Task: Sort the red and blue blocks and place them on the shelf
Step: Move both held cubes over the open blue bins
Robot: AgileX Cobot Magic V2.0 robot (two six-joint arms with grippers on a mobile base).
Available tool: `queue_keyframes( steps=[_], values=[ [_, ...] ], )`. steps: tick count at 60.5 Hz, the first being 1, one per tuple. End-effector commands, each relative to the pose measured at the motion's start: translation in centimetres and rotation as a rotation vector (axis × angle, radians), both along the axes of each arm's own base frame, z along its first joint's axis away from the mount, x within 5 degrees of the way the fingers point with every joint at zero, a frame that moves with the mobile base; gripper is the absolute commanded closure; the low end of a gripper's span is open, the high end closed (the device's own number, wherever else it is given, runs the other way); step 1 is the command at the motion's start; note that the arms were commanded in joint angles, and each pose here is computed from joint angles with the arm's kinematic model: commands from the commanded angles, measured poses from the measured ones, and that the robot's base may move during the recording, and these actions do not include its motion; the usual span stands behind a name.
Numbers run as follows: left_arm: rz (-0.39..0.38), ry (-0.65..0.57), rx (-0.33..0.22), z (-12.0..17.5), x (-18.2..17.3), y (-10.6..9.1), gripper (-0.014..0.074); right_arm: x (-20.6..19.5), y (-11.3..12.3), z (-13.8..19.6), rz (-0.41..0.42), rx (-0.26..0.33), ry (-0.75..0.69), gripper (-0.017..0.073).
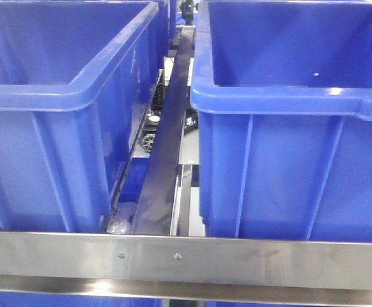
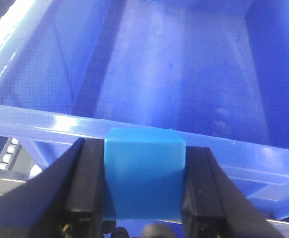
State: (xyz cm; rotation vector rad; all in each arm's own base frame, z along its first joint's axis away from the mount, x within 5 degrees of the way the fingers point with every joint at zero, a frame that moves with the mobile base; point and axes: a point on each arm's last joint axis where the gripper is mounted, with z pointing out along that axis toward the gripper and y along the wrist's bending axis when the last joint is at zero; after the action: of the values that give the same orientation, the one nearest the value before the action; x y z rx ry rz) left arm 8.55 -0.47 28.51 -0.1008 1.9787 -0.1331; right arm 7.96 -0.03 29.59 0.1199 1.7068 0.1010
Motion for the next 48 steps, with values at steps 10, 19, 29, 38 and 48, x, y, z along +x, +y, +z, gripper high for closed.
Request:
queue_keyframes(
  steps=[10, 19, 29, 38, 48],
  values=[
    [-0.014, -0.098, -0.007, 1.55, 0.44, -0.17, 0.0470, 0.06, -0.04, 1.89, -0.004, -0.011, -0.120, 0.0502],
    [-0.014, -0.098, -0.007, 1.55, 0.44, -0.17, 0.0470, 0.06, -0.04, 1.89, -0.004, -0.010, -0.120, 0.0502],
    [-0.020, -0.124, -0.010, 1.77, 0.50, -0.23, 0.0470, 0.06, -0.04, 1.91, -0.004, -0.010, -0.123, 0.0502],
    [-0.025, -0.143, -0.012, 1.94, 0.55, -0.27, 0.0470, 0.06, -0.03, 1.92, -0.004, -0.010, -0.124, 0.0502],
    [-0.025, -0.143, -0.012, 1.94, 0.55, -0.27, 0.0470, 0.06, -0.03, 1.92, -0.004, -0.010, -0.124, 0.0502]
  ],
)
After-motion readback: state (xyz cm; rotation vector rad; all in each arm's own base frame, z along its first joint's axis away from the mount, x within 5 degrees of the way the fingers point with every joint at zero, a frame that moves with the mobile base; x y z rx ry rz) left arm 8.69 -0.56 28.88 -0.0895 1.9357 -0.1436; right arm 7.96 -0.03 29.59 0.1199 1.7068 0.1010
